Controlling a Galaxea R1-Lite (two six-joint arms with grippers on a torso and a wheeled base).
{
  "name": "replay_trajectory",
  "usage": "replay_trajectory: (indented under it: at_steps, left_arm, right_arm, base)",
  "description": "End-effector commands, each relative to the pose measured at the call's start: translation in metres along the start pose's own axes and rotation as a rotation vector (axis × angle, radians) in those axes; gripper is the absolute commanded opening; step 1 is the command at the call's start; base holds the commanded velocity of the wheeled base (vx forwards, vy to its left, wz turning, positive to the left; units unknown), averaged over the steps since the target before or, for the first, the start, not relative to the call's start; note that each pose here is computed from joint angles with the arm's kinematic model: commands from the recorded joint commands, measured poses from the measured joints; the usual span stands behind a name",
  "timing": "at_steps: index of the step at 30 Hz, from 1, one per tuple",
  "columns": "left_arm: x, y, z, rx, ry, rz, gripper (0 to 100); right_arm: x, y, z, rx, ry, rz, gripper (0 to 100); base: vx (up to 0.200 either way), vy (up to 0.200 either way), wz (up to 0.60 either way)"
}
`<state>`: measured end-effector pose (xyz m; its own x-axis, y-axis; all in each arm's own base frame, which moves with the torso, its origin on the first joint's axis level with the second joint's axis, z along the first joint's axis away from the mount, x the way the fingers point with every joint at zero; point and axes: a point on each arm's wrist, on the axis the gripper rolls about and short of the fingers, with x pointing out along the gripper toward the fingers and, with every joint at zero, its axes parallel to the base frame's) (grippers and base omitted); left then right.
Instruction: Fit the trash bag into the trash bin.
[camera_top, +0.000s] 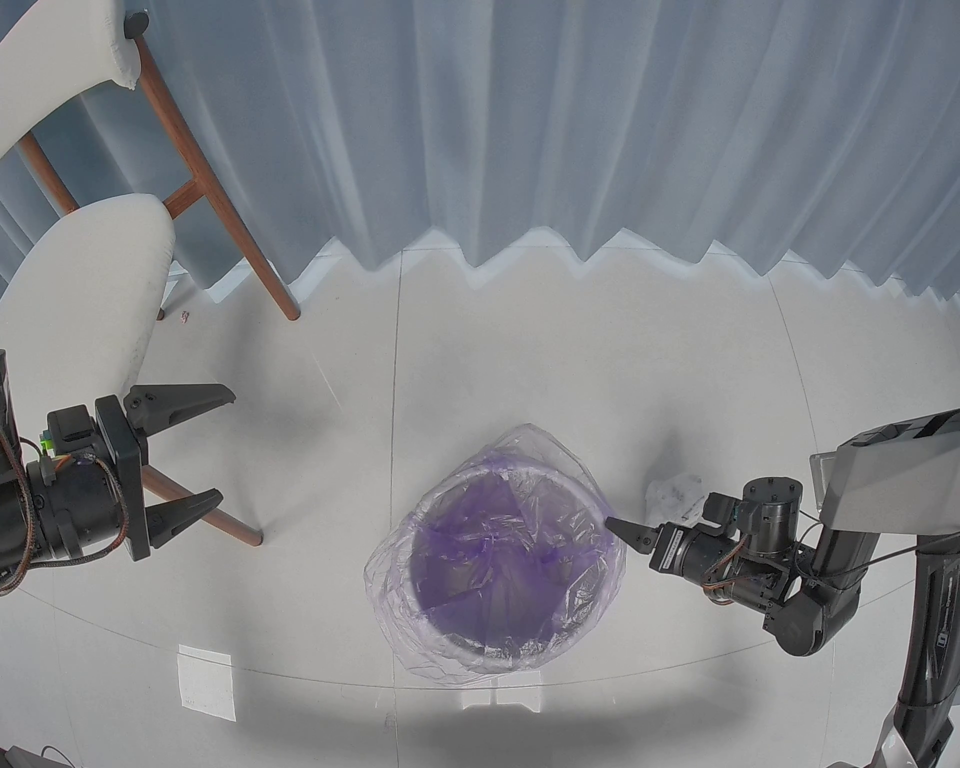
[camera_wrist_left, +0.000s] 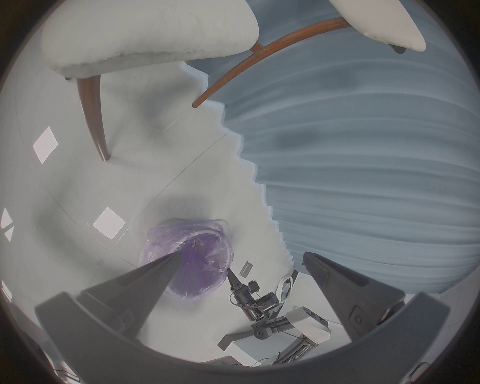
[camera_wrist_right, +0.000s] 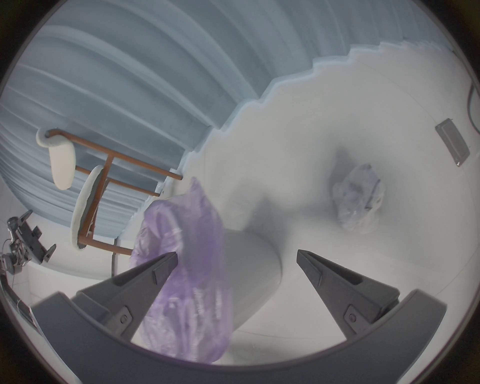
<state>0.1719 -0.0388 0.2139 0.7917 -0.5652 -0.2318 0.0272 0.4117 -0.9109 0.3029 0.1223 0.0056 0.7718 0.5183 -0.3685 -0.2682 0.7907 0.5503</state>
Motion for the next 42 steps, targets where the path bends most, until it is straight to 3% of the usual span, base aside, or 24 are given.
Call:
replay_trajectory:
  at_steps: [1, 17, 31, 38, 42]
  left_arm:
    - [0.000, 0.000, 0.000, 0.003, -0.001, 0.001, 100]
    - [-0.001, 0.001, 0.002, 0.009, -0.019, 0.007, 100]
    - [-0.003, 0.002, 0.007, 0.005, -0.042, 0.009, 100]
    - [-0.004, 0.000, 0.010, 0.018, -0.069, -0.015, 100]
    - [-0.003, 0.000, 0.011, 0.016, -0.067, -0.015, 100]
  right_arm:
    - [-0.001, -0.011, 0.002, 0.014, -0.008, -0.029, 100]
    - [0.002, -0.024, -0.008, 0.021, 0.020, -0.062, 100]
    - [0.042, -0.066, -0.023, -0.004, 0.030, -0.117, 100]
    - [-0.008, -0.051, 0.009, 0.067, -0.039, -0.127, 100]
    - [-0.032, -0.038, 0.007, 0.082, -0.013, -0.115, 100]
  base:
    - [0.000, 0.000, 0.00]
    - [0.000, 0.000, 0.00]
    - [0.000, 0.000, 0.00]
    - [0.000, 0.000, 0.00]
    - [0.000, 0.000, 0.00]
